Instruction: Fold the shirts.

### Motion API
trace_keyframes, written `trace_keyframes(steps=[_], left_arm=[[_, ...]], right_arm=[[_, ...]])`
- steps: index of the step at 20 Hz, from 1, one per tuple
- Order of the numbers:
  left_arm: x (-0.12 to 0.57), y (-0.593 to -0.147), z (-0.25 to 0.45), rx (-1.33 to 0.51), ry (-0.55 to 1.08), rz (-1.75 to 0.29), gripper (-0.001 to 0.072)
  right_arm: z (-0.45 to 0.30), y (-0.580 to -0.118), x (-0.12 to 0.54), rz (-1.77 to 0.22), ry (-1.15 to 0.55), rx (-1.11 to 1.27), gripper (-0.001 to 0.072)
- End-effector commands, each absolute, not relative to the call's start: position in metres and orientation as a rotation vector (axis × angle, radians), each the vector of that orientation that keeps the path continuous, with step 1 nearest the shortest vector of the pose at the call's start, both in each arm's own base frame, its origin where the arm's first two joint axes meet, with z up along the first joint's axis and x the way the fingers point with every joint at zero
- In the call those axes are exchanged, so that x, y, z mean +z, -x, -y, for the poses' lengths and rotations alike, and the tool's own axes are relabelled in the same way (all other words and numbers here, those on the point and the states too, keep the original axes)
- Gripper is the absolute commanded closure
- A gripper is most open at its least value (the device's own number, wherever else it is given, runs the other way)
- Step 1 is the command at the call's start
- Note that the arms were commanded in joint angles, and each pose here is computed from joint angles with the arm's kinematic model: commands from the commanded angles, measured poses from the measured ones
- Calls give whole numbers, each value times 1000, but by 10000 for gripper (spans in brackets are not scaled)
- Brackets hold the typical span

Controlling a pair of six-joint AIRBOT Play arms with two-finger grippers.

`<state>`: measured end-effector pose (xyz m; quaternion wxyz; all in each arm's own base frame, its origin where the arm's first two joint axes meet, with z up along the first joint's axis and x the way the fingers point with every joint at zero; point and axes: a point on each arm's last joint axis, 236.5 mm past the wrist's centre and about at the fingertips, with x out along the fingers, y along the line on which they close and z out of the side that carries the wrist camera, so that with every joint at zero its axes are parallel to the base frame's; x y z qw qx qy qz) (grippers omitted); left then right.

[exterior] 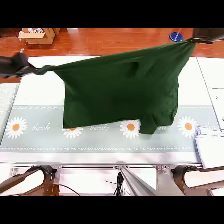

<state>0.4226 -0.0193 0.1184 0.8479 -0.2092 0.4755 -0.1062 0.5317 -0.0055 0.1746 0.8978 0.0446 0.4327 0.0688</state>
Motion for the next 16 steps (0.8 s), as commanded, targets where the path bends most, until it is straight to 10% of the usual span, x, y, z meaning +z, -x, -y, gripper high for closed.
trace_keyframes(steps=[1, 15, 16], left_arm=[[56, -478, 21, -179, 492, -997, 691], [-27, -544, 35, -99, 615, -929, 689], [-22, -543, 32, -101, 616, -925, 680]], right_arm=[[0, -577, 142, -840, -158, 160, 681], [-15, -592, -18, -1094, -294, 188, 672], [-12, -591, -7, -1079, -294, 188, 546]])
